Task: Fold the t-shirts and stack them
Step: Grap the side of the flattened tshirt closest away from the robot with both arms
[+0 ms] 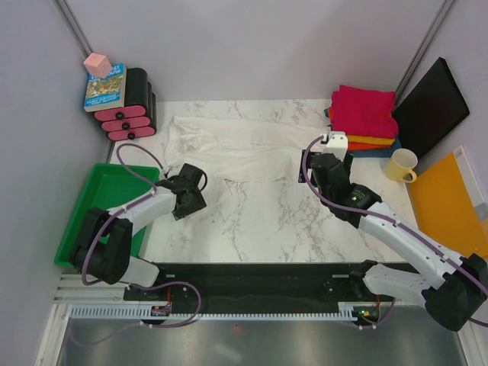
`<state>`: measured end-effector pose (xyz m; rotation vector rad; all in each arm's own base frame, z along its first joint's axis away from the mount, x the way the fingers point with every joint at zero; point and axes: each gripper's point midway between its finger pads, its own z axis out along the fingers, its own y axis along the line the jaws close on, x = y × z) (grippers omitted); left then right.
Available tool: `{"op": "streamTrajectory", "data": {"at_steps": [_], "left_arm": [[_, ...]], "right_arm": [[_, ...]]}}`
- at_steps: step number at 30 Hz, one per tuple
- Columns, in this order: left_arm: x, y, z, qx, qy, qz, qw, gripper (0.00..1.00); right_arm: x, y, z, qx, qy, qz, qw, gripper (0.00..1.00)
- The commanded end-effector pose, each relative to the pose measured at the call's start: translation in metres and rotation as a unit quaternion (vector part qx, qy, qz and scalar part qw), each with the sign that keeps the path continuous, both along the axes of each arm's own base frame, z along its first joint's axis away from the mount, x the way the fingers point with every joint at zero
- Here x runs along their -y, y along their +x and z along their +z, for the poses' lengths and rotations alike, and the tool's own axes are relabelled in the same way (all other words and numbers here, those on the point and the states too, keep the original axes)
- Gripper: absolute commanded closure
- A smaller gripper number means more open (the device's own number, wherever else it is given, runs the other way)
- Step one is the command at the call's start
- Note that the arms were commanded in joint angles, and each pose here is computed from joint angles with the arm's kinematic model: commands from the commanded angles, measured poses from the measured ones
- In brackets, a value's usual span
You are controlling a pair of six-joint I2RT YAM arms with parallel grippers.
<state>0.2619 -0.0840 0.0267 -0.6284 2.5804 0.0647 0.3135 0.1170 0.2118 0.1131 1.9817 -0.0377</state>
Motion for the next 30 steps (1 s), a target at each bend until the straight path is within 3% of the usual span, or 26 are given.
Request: {"op": "streamTrajectory", "data": {"at_steps": [1, 5, 9, 12, 13, 19, 23, 25, 29, 30], "left_arm": [[0.004, 0.007, -0.007, -0.001, -0.009, -0.006, 1.000, 0.33], [0.002, 0.000, -0.021, -0.022, -0.017, 0.001, 1.000, 0.38], [0.003, -0.004, -0.030, -0.037, -0.030, 0.004, 0.999, 0.53], [0.002, -0.003, -0.029, -0.035, -0.032, 0.005, 0.999, 0.80], [0.002, -0.004, -0.029, -0.035, -0.032, 0.008, 0.999, 0.97], [0.003, -0.011, -0.016, -0.026, -0.042, 0.003, 0.999, 0.98], [0.014, -0.017, 0.019, 0.000, -0.046, -0.027, 0.999, 0.98], [0.018, -0.024, 0.042, 0.024, -0.048, -0.045, 0.997, 0.98], [0.020, -0.028, 0.074, 0.061, -0.061, -0.064, 0.994, 0.98], [0.019, -0.029, 0.077, 0.064, -0.058, -0.071, 0.994, 0.98]], "right_arm": [[0.001, -0.001, 0.002, 0.005, 0.010, -0.008, 1.000, 0.08], [0.000, -0.001, -0.002, 0.001, 0.009, -0.007, 1.000, 0.08], [-0.001, -0.001, -0.003, -0.001, 0.009, -0.006, 1.000, 0.07], [-0.001, 0.000, -0.002, -0.001, 0.008, -0.005, 1.000, 0.07], [-0.001, 0.000, -0.003, -0.002, 0.008, -0.005, 1.000, 0.07], [0.000, 0.000, -0.006, -0.006, 0.004, -0.011, 1.000, 0.07], [0.009, -0.003, -0.036, -0.049, 0.006, -0.039, 0.998, 0.09], [0.020, -0.008, -0.061, -0.076, 0.033, -0.070, 0.994, 0.19], [0.047, -0.007, -0.108, -0.128, 0.083, -0.134, 0.979, 0.66], [0.048, -0.003, -0.114, -0.136, 0.094, -0.138, 0.977, 0.67]]}}
